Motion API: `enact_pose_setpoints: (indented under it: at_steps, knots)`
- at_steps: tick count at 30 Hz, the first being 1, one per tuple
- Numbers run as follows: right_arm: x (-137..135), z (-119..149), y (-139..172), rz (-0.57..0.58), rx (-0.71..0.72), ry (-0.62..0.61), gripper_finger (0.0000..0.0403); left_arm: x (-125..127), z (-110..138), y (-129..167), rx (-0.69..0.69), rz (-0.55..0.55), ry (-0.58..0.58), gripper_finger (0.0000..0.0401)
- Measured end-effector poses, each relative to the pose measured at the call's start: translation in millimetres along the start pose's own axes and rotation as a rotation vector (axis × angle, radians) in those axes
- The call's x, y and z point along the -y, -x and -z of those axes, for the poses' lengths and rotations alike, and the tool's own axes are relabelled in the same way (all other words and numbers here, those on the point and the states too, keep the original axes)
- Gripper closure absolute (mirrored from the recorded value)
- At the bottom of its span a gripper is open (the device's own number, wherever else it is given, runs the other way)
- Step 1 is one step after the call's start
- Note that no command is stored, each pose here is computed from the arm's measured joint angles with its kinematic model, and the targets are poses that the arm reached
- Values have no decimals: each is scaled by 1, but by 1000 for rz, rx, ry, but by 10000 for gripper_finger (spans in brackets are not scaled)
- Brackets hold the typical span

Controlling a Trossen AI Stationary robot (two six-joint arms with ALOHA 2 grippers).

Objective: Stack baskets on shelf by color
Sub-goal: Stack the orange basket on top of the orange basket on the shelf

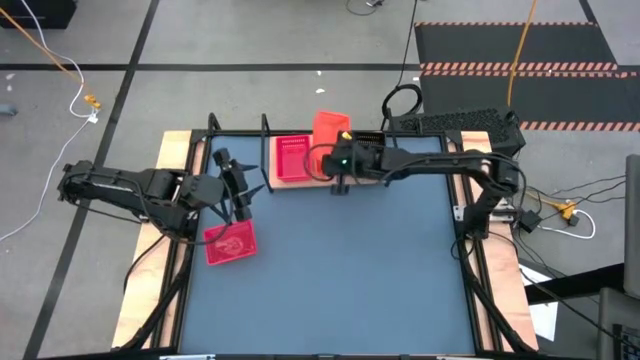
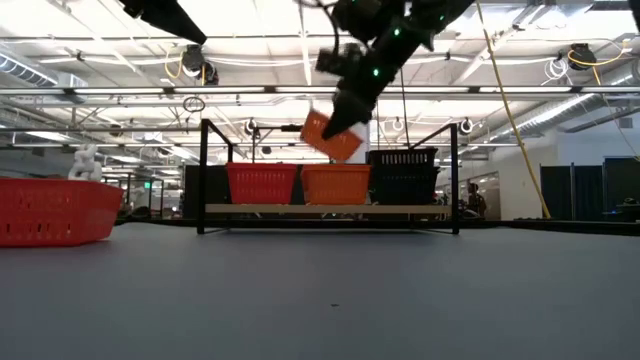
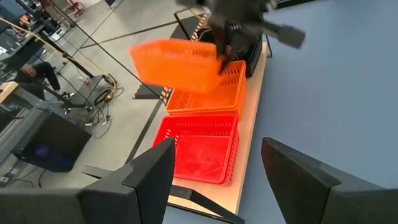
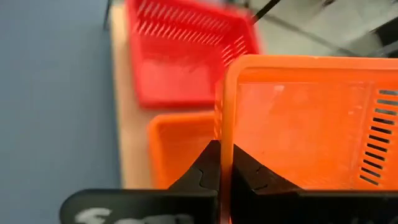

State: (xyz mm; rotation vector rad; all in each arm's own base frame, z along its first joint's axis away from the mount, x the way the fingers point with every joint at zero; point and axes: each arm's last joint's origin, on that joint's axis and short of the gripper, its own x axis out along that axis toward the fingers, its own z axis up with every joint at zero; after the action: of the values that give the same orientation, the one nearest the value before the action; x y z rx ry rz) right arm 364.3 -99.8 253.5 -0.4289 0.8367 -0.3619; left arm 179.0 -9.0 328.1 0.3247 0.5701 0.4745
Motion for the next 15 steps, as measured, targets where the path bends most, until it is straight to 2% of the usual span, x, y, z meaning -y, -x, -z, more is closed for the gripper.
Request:
enact_pose_setpoints:
  at_steps: [4,15]
  knots:
    - [-10,7,-17,-26,-56,17,402,0,0,0,-2,1,1,160]
    - [-14,13,-18,-55,-109,46,400,0,3,0,-28,3,3,160]
